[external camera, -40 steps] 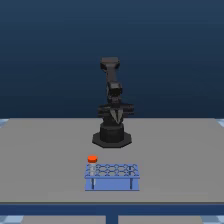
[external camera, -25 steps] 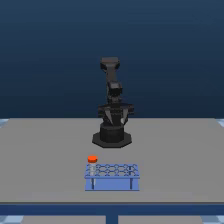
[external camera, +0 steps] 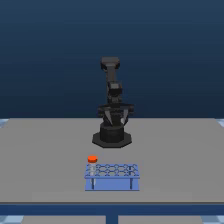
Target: Pick up the centrifuge tube on the rack
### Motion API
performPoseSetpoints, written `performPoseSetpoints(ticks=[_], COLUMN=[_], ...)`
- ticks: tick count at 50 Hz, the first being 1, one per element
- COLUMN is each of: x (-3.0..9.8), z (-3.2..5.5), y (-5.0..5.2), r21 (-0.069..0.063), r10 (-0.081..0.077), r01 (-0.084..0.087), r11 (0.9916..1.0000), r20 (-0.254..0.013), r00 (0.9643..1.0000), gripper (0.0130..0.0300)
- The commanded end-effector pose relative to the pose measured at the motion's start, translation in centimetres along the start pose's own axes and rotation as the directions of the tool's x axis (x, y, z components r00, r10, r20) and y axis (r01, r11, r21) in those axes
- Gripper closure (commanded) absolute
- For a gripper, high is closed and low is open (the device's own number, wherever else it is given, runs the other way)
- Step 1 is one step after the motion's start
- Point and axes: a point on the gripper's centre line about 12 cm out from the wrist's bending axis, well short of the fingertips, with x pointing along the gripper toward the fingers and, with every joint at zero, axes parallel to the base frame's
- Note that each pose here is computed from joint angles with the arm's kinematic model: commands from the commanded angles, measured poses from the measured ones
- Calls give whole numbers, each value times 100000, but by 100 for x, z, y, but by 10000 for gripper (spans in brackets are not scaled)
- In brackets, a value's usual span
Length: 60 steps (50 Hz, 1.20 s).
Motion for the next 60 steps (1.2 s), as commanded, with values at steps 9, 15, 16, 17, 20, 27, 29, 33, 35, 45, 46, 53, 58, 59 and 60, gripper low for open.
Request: performPoseSetpoints(ticks=[9,15,16,17,20,27,29,33,35,45,46,53,58,59,60], x=[35,56,68,68,82,133,154,204,204,334,374,510,611,611,611], z=[0,0,-1,-1,-2,-5,-6,-10,-10,-17,-19,-25,-30,-30,-30], y=[-33,-51,-61,-61,-73,-117,-134,-177,-177,-287,-320,-432,-514,-514,-514], r21=[259,219,196,196,171,81,43,-48,-48,-319,-413,-750,-1010,-1010,-1010], r10=[-372,-510,-592,-592,-685,-1040,-1190,-1547,-1547,-2460,-2727,-3603,-4263,-4263,-4263], r01=[374,513,596,596,689,1044,1193,1547,1547,2441,2699,3532,4151,4151,4151], r11=[99999,99998,99998,99998,99997,99995,99993,99988,99988,99970,99963,99935,99909,99909,99909], r20=[-846,-1427,-1777,-1777,-2172,-3677,-4305,-5789,-5789,-9516,-10607,-14286,-17016,-17016,-17016], r00=[99996,99989,99982,99982,99974,99927,99900,99820,99820,99516,99398,98909,98449,98449,98449], gripper=[130,130,130,130,130,130,130,130,130,130,130,130,130,130,130])
